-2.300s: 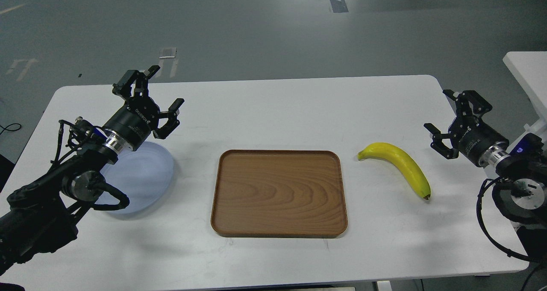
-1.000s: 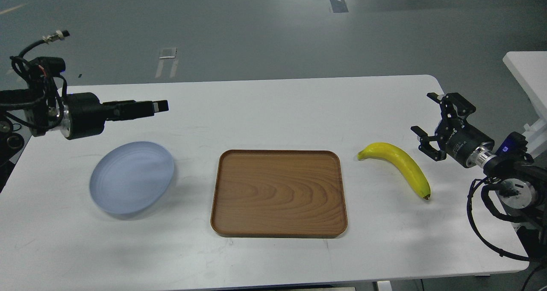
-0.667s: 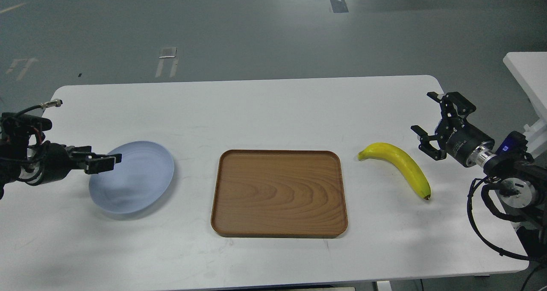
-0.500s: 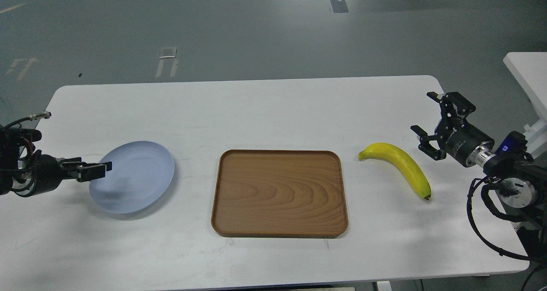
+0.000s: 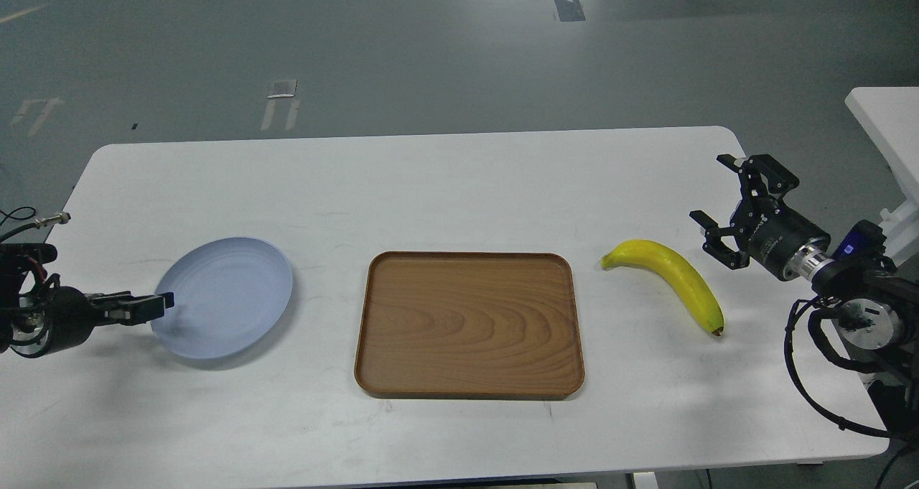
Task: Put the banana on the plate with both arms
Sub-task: 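Grip the plate rim with the left gripper and lift it, then carry the plate over the wooden tray and lower it onto the tray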
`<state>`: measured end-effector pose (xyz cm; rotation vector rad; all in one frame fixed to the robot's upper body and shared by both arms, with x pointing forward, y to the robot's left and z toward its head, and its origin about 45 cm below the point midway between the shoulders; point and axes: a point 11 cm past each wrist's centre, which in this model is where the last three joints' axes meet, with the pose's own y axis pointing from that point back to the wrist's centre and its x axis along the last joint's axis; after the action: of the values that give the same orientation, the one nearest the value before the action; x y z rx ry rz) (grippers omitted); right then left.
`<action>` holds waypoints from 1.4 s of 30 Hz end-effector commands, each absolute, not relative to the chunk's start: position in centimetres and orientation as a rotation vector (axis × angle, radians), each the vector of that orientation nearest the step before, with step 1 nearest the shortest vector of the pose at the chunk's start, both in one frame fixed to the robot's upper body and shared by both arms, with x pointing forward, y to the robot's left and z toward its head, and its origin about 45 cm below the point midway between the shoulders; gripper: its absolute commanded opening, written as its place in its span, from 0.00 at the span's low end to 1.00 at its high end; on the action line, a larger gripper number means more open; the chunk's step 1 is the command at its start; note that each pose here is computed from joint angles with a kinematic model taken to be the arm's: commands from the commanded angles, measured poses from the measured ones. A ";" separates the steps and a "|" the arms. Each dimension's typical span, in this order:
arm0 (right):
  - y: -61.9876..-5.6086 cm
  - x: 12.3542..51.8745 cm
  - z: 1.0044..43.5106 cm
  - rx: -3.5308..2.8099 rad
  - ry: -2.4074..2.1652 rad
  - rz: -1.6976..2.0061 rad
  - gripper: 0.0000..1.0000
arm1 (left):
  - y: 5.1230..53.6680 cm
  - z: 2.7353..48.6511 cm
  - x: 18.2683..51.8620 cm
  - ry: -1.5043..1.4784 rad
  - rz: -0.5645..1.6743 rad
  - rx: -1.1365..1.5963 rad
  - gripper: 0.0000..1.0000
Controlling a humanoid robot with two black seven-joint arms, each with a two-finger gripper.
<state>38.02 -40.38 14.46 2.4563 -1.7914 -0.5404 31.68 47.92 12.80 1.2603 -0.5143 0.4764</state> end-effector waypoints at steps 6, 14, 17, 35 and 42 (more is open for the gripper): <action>-40.4 38.0 14.4 2.456 -1.786 -0.537 1.00 | 47.5 12.6 31.7 -0.511 0.474 1.251 0.19; -40.3 37.9 14.3 2.456 -1.777 -0.535 1.00 | 46.7 12.6 32.2 -0.502 0.503 1.214 0.00; -40.3 37.9 14.3 2.456 -1.777 -0.535 1.00 | 46.4 12.7 32.5 -0.494 0.530 1.191 0.00; -40.5 38.0 14.6 2.453 -1.773 -0.518 1.00 | 36.9 22.0 39.8 -0.618 0.509 0.895 0.00; -41.0 38.0 14.6 2.442 -1.781 -0.511 1.00 | 25.1 23.2 39.7 -0.704 0.295 0.681 0.00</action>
<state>38.02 -40.86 14.69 2.4455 -1.7797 -0.5105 39.80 29.26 22.97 0.7465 -0.6764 0.3722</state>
